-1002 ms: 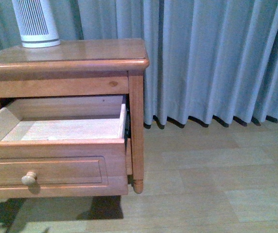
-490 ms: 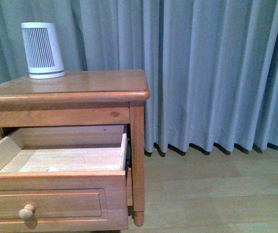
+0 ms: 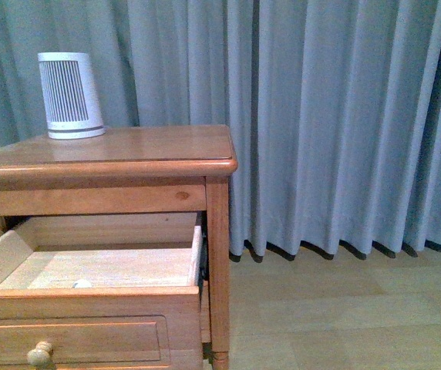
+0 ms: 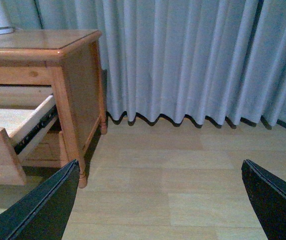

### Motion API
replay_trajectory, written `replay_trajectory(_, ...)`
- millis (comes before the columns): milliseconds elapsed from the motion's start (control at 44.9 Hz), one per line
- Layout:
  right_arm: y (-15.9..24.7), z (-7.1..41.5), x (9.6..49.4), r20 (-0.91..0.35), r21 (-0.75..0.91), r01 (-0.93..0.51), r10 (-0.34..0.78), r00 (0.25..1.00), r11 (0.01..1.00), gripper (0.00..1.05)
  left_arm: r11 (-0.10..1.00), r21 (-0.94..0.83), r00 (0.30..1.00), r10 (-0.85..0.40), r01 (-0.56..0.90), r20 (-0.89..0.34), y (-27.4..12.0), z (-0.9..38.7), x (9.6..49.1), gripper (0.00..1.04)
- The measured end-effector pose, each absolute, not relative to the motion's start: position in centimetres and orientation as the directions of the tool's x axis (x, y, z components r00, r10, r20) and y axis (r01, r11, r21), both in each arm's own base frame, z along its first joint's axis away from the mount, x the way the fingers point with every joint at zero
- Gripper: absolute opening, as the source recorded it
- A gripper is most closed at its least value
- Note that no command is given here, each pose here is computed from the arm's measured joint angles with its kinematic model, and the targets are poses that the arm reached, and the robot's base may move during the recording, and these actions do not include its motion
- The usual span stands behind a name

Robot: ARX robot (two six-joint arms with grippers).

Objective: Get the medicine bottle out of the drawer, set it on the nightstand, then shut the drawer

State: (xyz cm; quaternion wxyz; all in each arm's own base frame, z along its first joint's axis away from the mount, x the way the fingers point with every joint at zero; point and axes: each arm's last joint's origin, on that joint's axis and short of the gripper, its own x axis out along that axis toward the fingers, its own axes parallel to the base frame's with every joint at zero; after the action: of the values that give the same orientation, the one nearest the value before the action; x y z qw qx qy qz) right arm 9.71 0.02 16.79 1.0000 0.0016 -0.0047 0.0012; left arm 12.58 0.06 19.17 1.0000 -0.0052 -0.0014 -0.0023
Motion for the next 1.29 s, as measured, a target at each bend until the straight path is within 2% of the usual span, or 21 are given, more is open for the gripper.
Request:
replay_trajectory(824, 0.0, 16.8, 9.7, 0.01, 0.003, -0.006, 0.006, 1.0, 1.0, 0.98, 1.0, -0.009, 1.0, 0.005, -0.005, 0.013, 0.0, 17.0, 10.8, 0.04)
replay_trajectory(913, 0.0, 16.8, 9.7, 0.01, 0.003, -0.006, 0.006, 1.0, 1.0, 0.98, 1.0, -0.01, 1.0, 0.004, -0.004, -0.017, 0.0, 16.5, 10.0, 0.04)
replay_trajectory(1247, 0.0, 16.8, 9.7, 0.01, 0.003, -0.005, 0.005, 1.0, 1.0, 0.98, 1.0, -0.009, 1.0, 0.003, -0.003, 0.004, 0.0, 16.6, 9.8, 0.78)
replay_trajectory(1270, 0.0, 16.8, 9.7, 0.01, 0.003, -0.005, 0.005, 1.0, 1.0, 0.98, 1.0, -0.003, 1.0, 0.003, -0.003, 0.004, 0.0, 16.6, 9.8, 0.8)
replay_trajectory(1292, 0.0, 16.8, 9.7, 0.01, 0.003, -0.005, 0.005, 1.0, 1.0, 0.98, 1.0, -0.004, 1.0, 0.002, -0.002, 0.004, 0.0, 16.6, 9.8, 0.77)
